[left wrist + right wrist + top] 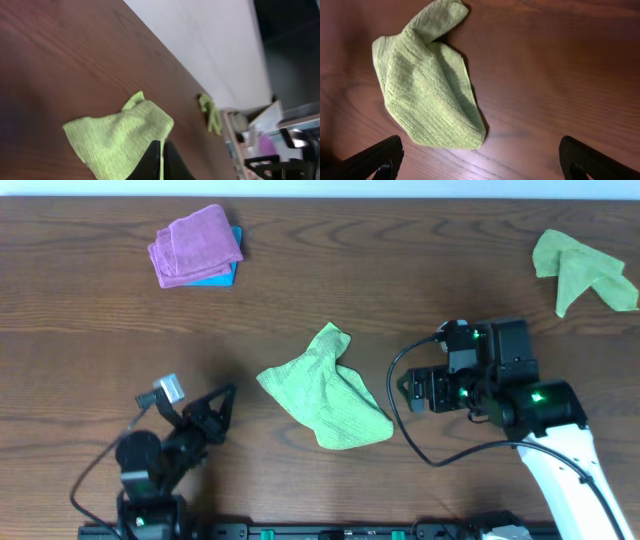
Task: Fold the cloth
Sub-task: 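Reach the left gripper to the cloth's upper-left corner and grasp it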
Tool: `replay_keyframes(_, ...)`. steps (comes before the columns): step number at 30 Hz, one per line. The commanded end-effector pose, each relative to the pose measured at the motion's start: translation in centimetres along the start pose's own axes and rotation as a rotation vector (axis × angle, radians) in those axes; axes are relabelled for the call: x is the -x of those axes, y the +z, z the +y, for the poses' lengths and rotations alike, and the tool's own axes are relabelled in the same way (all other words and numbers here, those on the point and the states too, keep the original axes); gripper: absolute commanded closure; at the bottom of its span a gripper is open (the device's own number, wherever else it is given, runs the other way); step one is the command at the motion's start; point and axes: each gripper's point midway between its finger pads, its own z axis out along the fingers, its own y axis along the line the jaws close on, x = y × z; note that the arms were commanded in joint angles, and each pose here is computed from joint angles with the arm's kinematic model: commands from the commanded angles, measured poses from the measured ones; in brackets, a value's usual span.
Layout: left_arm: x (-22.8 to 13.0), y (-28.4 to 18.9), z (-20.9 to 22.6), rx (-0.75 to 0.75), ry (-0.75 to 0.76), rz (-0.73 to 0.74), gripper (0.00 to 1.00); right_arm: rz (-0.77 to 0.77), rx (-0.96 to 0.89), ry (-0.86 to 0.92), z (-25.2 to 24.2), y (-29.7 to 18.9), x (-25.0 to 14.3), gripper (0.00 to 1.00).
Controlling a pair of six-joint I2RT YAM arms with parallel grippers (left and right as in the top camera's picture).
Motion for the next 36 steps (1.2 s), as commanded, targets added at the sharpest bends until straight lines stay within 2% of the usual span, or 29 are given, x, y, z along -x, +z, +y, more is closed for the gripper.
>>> replay_keyframes(1,1.7,1.3,-1.6,-0.005,0.153,0.060,0.94,-0.032,-0.010,0.020,-0.4,-0.6,1.0,0.01)
replay_keyframes(5,0.9,4.9,-2.0,-0.016,0.159,0.243,0.95,-0.035,-0.010,0.051,-0.7,-0.7,1.0,0.01)
replay_keyframes(10,-0.6,9.9,-1.9,0.026,0.241,0.446,0.94,-0.035,-0.010,0.054,-0.7,-0.7,1.0,0.01)
replay_keyframes(16,0.4,12.9,-0.2,0.279,0.449,0.569,0.94,-0.044,-0.019,0.069,-1.2,-0.8,1.2,0.01)
replay_keyframes(21,2.5,13.3,0.5,0.480,0.606,0.557,0.94,-0.061,-0.033,0.092,-2.0,-1.0,1.6,0.01)
replay_keyframes(26,0.0,13.2,1.7,0.614,0.722,0.631,0.95,-0.118,-0.055,0.111,-3.4,-1.5,2.9,0.01)
replay_keyframes(30,-2.3,12.4,2.7,0.666,0.740,0.724,0.95,-0.150,-0.084,0.149,-5.1,-1.9,3.5,0.01)
replay_keyframes(36,-3.4,10.5,3.6,0.732,0.693,0.787,0.95,-0.173,-0.132,0.237,-8.3,-2.7,3.6,0.01)
